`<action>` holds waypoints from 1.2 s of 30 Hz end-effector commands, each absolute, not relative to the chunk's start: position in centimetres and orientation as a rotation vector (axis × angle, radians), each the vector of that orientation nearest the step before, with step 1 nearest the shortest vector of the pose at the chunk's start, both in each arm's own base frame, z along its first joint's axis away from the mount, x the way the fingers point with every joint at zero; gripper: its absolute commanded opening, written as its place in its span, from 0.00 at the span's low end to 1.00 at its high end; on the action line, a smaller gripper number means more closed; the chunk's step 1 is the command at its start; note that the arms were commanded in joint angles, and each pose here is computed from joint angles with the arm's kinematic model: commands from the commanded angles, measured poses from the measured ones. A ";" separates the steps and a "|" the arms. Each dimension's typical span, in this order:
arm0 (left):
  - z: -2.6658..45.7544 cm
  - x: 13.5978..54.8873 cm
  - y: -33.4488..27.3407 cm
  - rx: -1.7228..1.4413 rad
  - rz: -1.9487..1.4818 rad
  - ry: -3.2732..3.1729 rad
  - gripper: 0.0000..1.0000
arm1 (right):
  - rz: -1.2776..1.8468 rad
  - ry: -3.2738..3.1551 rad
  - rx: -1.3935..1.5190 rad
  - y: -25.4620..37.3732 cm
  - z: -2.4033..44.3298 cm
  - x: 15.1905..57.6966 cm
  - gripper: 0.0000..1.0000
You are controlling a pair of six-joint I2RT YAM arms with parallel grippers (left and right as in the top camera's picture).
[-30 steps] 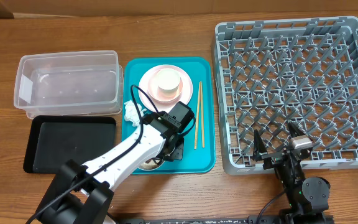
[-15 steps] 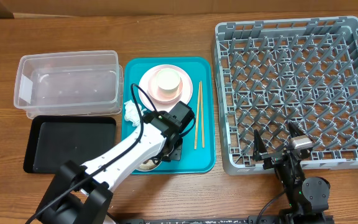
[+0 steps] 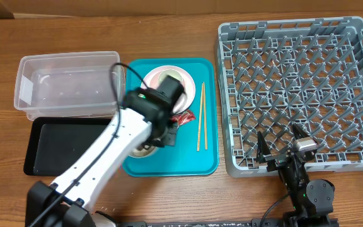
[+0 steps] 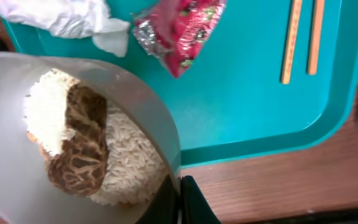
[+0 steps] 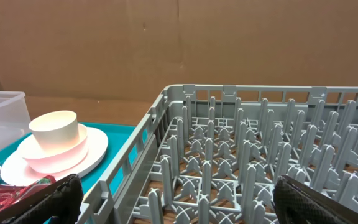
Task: Sort waste into correct bins and load items into the dishwasher
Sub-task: 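Carry the bowl to the black tray and tip rice out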
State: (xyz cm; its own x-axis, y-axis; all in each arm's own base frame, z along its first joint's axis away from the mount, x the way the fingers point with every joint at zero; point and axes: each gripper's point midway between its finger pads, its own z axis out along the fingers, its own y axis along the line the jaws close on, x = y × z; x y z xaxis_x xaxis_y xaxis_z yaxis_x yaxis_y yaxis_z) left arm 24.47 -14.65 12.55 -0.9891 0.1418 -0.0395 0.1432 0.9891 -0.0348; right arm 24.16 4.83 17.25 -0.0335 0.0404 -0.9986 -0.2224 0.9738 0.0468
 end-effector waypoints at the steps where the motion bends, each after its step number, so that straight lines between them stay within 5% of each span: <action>1: 14.8 25.3 -13.8 0.257 -0.303 3.061 0.04 | 0.216 1.585 -0.143 4.9 17.1 24.1 1.00; 15: 19.5 28.7 -1.3 -0.286 -0.396 2.804 0.04 | 0.216 1.585 -0.143 4.9 17.1 24.1 1.00; 36: 19.3 27.1 8.1 -0.538 -1.090 2.115 0.04 | 0.216 1.585 -0.143 4.9 17.1 24.1 1.00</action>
